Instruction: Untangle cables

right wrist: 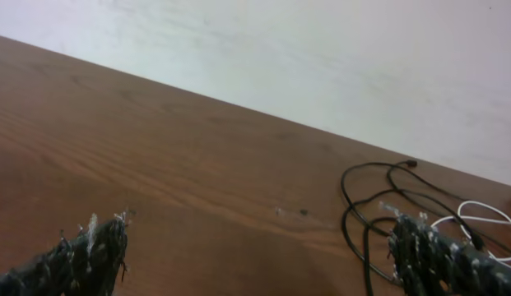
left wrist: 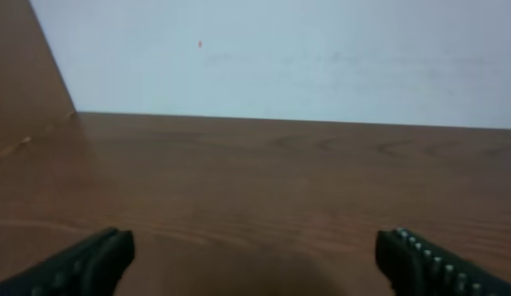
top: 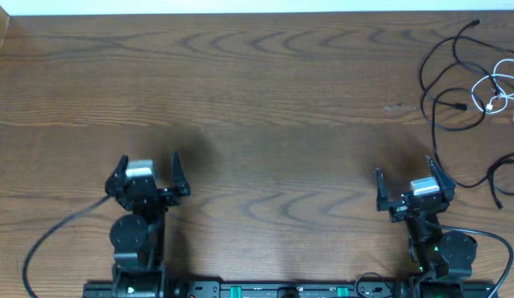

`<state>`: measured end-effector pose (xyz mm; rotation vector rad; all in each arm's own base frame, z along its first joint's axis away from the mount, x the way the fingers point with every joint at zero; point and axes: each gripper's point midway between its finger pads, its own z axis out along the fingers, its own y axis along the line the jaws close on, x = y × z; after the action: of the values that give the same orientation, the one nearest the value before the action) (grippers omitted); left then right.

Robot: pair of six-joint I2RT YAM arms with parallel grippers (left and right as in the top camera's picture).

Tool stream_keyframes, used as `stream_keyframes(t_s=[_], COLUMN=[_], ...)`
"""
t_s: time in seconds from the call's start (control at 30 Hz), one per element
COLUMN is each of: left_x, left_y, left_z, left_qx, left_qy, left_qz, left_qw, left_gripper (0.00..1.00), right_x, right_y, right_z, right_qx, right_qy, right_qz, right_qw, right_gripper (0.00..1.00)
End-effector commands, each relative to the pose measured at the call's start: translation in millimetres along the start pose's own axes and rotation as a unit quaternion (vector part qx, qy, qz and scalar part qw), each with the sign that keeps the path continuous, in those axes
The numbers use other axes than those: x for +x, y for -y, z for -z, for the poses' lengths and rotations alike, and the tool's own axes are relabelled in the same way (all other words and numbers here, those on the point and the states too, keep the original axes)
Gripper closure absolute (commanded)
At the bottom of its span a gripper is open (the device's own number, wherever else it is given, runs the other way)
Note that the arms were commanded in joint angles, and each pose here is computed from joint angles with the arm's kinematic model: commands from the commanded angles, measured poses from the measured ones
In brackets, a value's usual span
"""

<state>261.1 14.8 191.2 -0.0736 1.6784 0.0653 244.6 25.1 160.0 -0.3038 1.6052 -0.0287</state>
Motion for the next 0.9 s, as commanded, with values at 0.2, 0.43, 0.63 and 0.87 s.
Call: stream_keyframes(t_s=[0.2, 0.43, 0.63, 0.87], left_x=[42.1, 55.7, 58.8, 65.5], left_y=[-3.1, -4.2, -4.2, -4.1], left_z=[6.8, 11.8, 11.2, 9.9], left_qx=[-0.005, -0.006, -0.006, -0.006], left_qy=[0.001, -0.022, -0.029, -0.044], left_qz=[-0.006, -0.008, -0.009, -0.01], left_qw=[1.0, 1.0, 1.0, 0.999], left_gripper=[0.02, 0.02, 0.02, 0.02], right_x=[0.6, 0.6, 0.6, 0.6], right_y=[-1.7, -1.7, -1.7, -1.7], right_z=[0.0, 0.0, 0.0, 0.0], right_qx=[-0.003, -0.003, -0.003, -0.003], right_qy=[-0.001, -0.001, -0.001, -0.001], right_qz=[0.003, 0.003, 0.003, 0.003], right_qw=[1.0, 1.0, 1.0, 1.0], right_gripper=[0.01, 0.01, 0.01, 0.01])
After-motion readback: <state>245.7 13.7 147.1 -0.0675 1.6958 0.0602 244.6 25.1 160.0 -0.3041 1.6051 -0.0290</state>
